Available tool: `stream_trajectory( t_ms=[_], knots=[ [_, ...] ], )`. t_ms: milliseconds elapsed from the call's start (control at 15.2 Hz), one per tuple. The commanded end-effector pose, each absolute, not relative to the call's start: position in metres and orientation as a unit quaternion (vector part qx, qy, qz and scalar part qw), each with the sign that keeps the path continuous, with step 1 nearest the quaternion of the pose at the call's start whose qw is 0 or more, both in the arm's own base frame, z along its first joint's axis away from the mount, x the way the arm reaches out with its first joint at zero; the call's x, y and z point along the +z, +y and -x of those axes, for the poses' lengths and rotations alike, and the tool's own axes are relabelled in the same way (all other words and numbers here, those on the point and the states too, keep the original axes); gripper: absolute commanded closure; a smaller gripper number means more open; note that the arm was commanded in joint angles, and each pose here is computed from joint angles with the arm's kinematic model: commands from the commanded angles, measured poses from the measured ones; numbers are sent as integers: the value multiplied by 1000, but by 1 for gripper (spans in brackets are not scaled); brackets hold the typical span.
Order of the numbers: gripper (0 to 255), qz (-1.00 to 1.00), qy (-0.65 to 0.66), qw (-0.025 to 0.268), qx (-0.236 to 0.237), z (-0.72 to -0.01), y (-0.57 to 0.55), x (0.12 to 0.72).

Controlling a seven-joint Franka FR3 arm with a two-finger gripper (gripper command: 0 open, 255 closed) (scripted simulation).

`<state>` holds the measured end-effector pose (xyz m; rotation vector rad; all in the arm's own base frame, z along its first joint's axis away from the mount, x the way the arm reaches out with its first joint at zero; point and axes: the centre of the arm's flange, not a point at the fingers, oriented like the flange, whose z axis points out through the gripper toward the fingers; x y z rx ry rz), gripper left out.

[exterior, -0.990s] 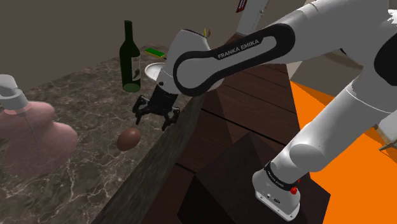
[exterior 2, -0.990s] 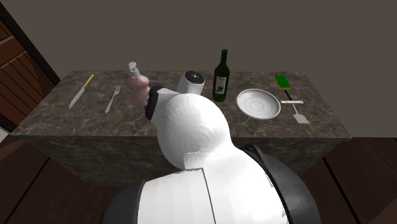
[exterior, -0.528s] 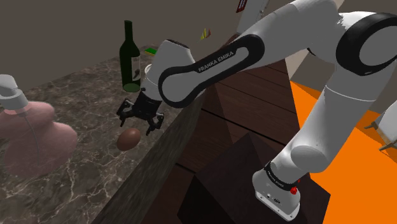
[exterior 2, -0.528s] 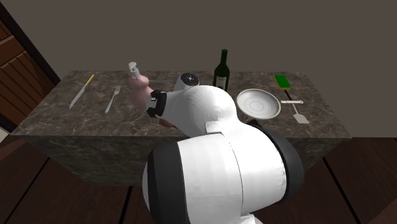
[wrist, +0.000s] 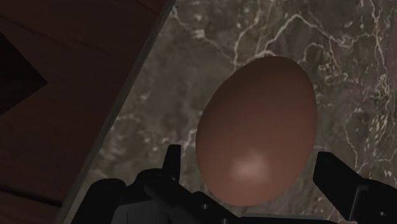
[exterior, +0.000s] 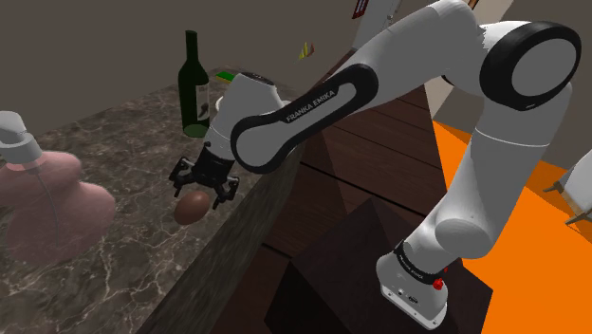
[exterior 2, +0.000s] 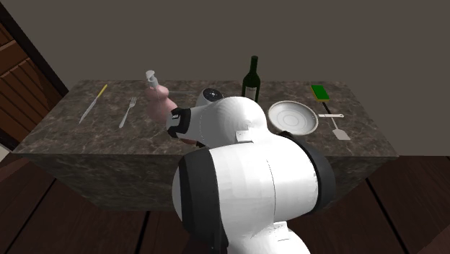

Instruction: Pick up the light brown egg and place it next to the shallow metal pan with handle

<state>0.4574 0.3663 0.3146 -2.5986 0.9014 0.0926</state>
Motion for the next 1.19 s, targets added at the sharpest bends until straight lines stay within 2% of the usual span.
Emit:
stream_trajectory(
  t_ms=[0, 198, 264, 858, 1122],
  knots=[
    [0, 926, 321, 194, 33, -457, 367, 314],
    [0, 926, 321, 194, 33, -457, 367, 314],
    [255, 926, 321, 194, 33, -457, 367, 314],
    [255, 926, 321, 194, 33, -457, 367, 314],
    [255, 926, 321, 194, 33, -457, 367, 335]
  ],
)
